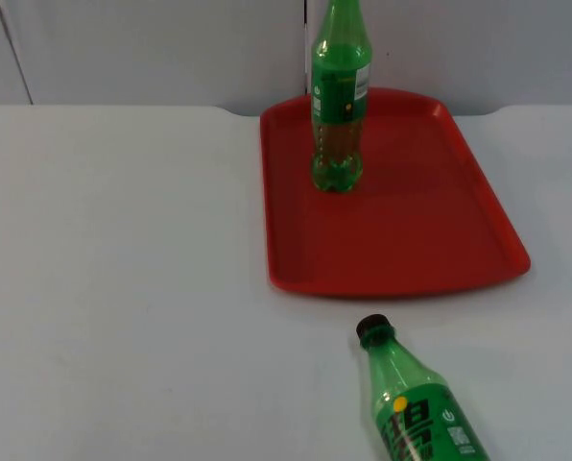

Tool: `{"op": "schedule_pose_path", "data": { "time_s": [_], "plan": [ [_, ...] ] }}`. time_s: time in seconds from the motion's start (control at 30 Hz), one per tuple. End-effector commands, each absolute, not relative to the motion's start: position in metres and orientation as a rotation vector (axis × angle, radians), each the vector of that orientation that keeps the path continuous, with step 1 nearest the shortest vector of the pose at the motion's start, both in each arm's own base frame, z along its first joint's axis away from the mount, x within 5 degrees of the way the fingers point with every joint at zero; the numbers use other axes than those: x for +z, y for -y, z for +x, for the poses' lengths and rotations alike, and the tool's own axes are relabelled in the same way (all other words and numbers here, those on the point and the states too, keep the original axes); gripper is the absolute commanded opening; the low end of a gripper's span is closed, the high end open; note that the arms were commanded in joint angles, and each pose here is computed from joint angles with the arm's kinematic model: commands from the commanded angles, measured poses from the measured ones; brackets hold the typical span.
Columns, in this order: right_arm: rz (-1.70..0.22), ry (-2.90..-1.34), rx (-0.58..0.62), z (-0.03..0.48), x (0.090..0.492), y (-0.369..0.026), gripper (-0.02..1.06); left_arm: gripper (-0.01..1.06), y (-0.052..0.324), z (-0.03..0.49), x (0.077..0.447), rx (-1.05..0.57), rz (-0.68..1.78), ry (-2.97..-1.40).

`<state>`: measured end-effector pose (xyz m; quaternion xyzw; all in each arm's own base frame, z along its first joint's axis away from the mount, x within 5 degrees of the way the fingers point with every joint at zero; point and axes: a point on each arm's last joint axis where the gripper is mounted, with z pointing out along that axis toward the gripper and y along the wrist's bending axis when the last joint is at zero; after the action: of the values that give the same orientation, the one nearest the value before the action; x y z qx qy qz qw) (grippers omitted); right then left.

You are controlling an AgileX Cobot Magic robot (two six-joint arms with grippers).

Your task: Place the bottle upright on the tray.

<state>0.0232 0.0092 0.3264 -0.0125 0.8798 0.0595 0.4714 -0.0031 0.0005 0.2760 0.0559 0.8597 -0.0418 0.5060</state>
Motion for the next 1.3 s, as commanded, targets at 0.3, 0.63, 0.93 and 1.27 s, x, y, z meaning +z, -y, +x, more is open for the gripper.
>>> {"op": "schedule_pose_path", "data": {
  "time_s": [0.3,0.63,0.93,1.27],
  "plan": [
    [-0.116,-2.479,0.326,0.112,0.336,-0.025,1.05,1.01,-0.001,-0.003,0.275,-0.101,0.131,-2.072],
    [-0.163,-2.780,0.432,0.175,0.290,-0.035,1.05,1.01,-0.001,-0.003,0.275,-0.101,0.131,-2.072],
    [-0.373,-2.853,0.473,0.197,0.258,-0.088,1.05,1.01,-0.001,-0.003,0.275,-0.101,0.131,-2.072],
    [-0.463,-2.918,0.277,0.193,0.223,-0.145,1.05,1.01,-0.001,-0.003,0.275,-0.101,0.131,-2.072]
  ]
}}
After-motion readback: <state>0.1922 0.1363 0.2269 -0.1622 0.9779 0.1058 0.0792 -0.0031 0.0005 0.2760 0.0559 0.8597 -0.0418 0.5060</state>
